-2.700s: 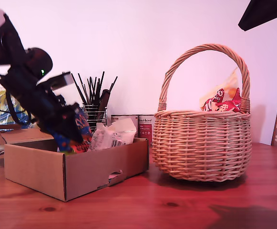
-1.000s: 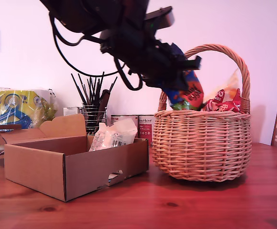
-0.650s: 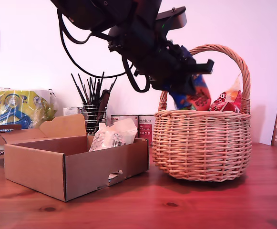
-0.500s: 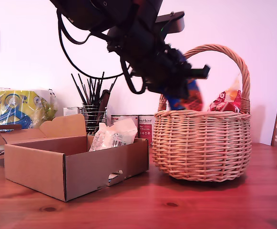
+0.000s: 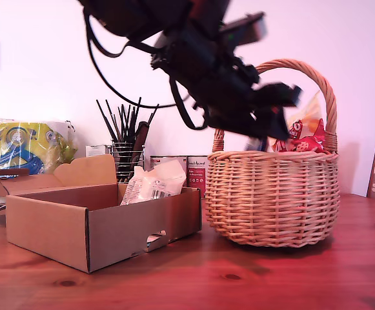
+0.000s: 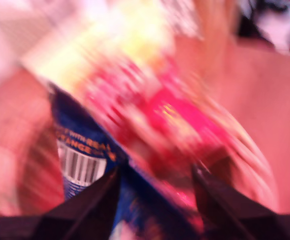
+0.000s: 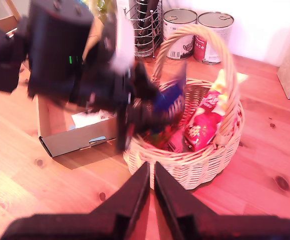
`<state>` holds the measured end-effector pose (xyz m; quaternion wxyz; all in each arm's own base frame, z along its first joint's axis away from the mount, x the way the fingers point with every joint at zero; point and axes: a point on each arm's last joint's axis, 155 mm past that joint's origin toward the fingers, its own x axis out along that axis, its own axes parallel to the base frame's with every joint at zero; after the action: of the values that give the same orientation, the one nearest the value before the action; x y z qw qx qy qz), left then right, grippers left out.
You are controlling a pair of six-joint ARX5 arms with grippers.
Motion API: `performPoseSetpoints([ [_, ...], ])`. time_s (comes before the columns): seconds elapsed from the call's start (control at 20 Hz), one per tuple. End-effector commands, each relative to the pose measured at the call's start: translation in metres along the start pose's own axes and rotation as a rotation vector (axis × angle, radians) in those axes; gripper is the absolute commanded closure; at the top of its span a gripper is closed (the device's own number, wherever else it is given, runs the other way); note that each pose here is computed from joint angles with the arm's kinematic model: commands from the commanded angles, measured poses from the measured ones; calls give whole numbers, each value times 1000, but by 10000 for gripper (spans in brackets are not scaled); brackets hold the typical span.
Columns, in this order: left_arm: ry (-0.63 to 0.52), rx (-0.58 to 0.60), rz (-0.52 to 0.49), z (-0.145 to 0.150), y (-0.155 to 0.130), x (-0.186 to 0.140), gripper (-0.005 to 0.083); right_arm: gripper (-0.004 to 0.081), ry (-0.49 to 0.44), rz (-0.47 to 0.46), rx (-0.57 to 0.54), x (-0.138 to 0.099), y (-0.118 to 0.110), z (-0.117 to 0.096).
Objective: Move the bags of Easter eggs from the cardboard box on the left into the woven basket on the right side.
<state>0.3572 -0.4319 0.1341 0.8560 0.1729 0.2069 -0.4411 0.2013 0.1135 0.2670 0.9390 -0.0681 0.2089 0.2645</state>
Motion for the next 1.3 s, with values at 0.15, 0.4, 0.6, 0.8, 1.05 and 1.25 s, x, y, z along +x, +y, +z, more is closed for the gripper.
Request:
performPoseSetpoints([
  [0.15, -56, -4, 60, 42, 25, -53, 312, 780, 33, -1, 12, 5, 0, -11],
  [0.4, -77, -37, 112, 65, 59, -123, 609, 780, 39, 0, 13, 4, 0, -13],
  [0.6, 27, -100, 150, 29, 103, -138, 794, 780, 40, -1, 13, 5, 0, -13],
  [0.8, 60, -40, -52, -5, 110, -148, 794, 780, 41, 1, 13, 5, 0, -13],
  [1.05, 82, 56, -119, -38, 140, -172, 794, 780, 48, 24, 21, 7, 4, -14],
  [1.25, 100, 39, -95, -48, 154, -177, 794, 781, 35, 99, 80, 7, 18, -9],
])
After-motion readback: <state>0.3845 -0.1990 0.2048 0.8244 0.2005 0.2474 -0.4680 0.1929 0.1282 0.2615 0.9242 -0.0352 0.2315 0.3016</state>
